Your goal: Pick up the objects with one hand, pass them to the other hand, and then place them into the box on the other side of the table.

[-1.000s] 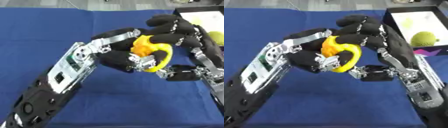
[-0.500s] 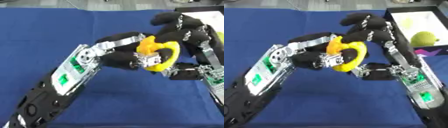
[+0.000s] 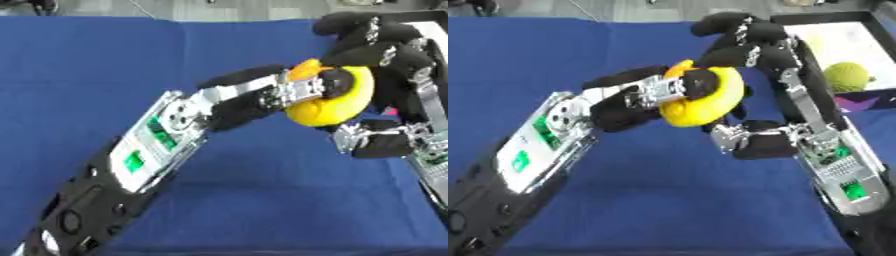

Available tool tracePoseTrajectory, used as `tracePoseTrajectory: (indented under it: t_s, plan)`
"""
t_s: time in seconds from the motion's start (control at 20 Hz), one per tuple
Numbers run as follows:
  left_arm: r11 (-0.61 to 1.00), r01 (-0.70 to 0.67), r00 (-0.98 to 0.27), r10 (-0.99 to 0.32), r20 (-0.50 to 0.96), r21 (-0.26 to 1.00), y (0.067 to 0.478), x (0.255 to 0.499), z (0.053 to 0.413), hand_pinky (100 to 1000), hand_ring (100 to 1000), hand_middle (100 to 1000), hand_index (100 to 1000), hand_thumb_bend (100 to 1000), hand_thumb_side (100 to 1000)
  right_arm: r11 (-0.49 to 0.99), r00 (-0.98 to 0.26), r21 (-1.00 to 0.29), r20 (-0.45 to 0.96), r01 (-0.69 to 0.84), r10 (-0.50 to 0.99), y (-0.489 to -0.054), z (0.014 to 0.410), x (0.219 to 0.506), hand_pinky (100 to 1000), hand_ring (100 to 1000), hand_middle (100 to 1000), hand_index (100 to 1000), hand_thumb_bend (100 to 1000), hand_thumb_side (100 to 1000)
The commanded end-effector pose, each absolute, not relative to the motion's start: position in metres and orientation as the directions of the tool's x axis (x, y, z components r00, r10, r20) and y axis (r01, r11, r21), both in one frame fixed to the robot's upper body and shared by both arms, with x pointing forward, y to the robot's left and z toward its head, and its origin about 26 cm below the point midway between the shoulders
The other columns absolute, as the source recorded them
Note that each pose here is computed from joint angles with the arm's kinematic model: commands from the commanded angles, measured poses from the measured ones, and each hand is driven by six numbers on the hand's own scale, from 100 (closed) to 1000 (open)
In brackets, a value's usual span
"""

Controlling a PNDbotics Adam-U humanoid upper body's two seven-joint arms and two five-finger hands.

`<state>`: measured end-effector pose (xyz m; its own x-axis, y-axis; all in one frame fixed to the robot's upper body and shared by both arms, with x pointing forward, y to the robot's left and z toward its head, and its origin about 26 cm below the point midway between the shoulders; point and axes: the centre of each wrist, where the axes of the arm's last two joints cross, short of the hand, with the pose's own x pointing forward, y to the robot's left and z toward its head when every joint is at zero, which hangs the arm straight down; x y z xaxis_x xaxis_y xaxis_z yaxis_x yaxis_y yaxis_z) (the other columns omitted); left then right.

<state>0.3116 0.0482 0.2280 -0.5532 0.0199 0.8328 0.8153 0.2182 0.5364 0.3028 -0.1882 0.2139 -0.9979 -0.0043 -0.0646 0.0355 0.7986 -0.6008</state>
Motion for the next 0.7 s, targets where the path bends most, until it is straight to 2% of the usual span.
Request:
tracePoseTrajectory:
  t_s: [0.05,0.45,0.7]
  plan:
    - [0.282,0.803,-0.558,0.048,0.829,0.524,0.052,0.316,0.235,782,715,754,903,271,1000,0.799,-0.995,-0.599,-0.104,0.051,-0.014,-0.19,0.223,0.3,817,772,532,222,100,275]
    - [0.427,0.788,-0.54,0.133,0.831,0.443,0.063,0.323,0.24,803,752,797,912,363,1000,0.8,-0.994,-0.597,-0.109,0.067,0.002,-0.194,0.223,0.3,816,770,533,219,100,226]
    - [0.501,0.757,-0.562,0.172,0.809,0.419,0.078,0.327,0.243,802,751,793,913,283,1000,0.804,-0.994,-0.587,-0.108,0.089,0.031,-0.203,0.224,0.301,816,771,533,219,100,225]
